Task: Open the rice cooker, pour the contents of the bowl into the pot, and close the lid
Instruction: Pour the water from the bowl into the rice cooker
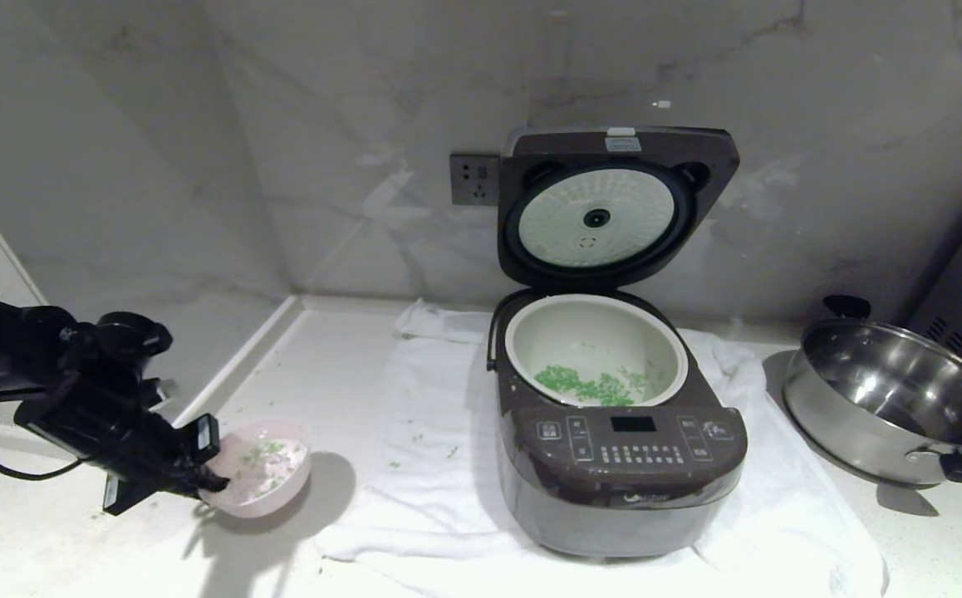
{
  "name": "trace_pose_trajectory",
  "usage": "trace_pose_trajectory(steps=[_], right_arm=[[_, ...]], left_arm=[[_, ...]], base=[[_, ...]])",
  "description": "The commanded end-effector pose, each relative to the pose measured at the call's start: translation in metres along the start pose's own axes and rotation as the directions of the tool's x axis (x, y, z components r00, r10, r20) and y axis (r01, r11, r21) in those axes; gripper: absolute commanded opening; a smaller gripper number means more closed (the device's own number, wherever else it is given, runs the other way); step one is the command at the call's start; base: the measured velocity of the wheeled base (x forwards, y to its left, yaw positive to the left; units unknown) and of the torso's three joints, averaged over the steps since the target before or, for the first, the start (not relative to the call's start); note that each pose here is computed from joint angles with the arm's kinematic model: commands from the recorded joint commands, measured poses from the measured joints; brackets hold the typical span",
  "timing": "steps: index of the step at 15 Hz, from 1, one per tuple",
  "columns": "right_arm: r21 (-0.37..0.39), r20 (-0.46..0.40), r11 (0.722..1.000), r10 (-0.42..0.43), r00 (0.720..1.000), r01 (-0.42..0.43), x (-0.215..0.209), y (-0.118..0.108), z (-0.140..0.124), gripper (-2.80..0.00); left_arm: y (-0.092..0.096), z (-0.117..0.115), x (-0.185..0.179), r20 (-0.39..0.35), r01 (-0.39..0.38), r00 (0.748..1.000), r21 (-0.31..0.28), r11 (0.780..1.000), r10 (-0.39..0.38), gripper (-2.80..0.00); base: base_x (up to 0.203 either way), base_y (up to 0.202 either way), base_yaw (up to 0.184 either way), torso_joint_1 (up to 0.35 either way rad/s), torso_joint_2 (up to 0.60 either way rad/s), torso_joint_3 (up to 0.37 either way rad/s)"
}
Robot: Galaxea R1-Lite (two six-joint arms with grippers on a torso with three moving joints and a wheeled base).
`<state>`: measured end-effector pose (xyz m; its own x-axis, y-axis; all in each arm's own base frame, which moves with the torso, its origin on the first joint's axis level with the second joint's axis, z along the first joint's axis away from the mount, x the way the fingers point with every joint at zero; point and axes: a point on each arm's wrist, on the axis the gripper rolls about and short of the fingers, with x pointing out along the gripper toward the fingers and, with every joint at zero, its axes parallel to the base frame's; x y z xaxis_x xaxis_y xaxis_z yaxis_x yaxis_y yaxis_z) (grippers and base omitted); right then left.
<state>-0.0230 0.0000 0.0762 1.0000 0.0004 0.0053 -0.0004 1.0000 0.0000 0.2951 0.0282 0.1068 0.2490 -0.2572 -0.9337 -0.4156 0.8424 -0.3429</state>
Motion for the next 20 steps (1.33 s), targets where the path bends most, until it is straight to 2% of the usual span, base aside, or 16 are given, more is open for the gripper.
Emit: trace_pose_trajectory(steps=[1,7,11,14,20], right_arm=[[0.0,0.0,1.0,0.0,1.0,0.0,0.0,0.0,0.0,-2.8],[0.001,-0.001,1.0,0.0,1.0,0.0,0.0,0.0,0.0,-2.8],[0.0,-0.001,1.0,0.001,1.0,-0.001,0.0,0.0,0.0,-2.8],[0.0,-0.001,1.0,0.001,1.0,-0.001,0.0,0.0,0.0,-2.8],[0.001,0.0,1.0,0.001,1.0,-0.001,0.0,0.0,0.0,-2.8]], left_arm=[[-0.012,-0.003,-0.007,0.02,0.019,1.0,0.025,1.0,-0.019,-2.8],[-0.037,-0.009,-0.009,-0.007,0.027,1.0,0.057,0.998,-0.027,-2.8],[-0.058,-0.013,-0.02,0.023,0.054,0.998,0.076,0.996,-0.056,-2.8],[-0.069,-0.015,-0.032,-0.001,0.05,0.999,0.089,0.995,-0.05,-2.8],[-0.093,-0.019,-0.038,0.012,0.082,0.996,0.129,0.988,-0.084,-2.8]], base=[[0.0,0.0,0.0,0.0,0.0,0.0],[0.0,0.0,0.0,0.0,0.0,0.0],[0.0,0.0,0.0,0.0,0.0,0.0],[0.0,0.0,0.0,0.0,0.0,0.0],[0.0,0.0,0.0,0.0,0.0,0.0]])
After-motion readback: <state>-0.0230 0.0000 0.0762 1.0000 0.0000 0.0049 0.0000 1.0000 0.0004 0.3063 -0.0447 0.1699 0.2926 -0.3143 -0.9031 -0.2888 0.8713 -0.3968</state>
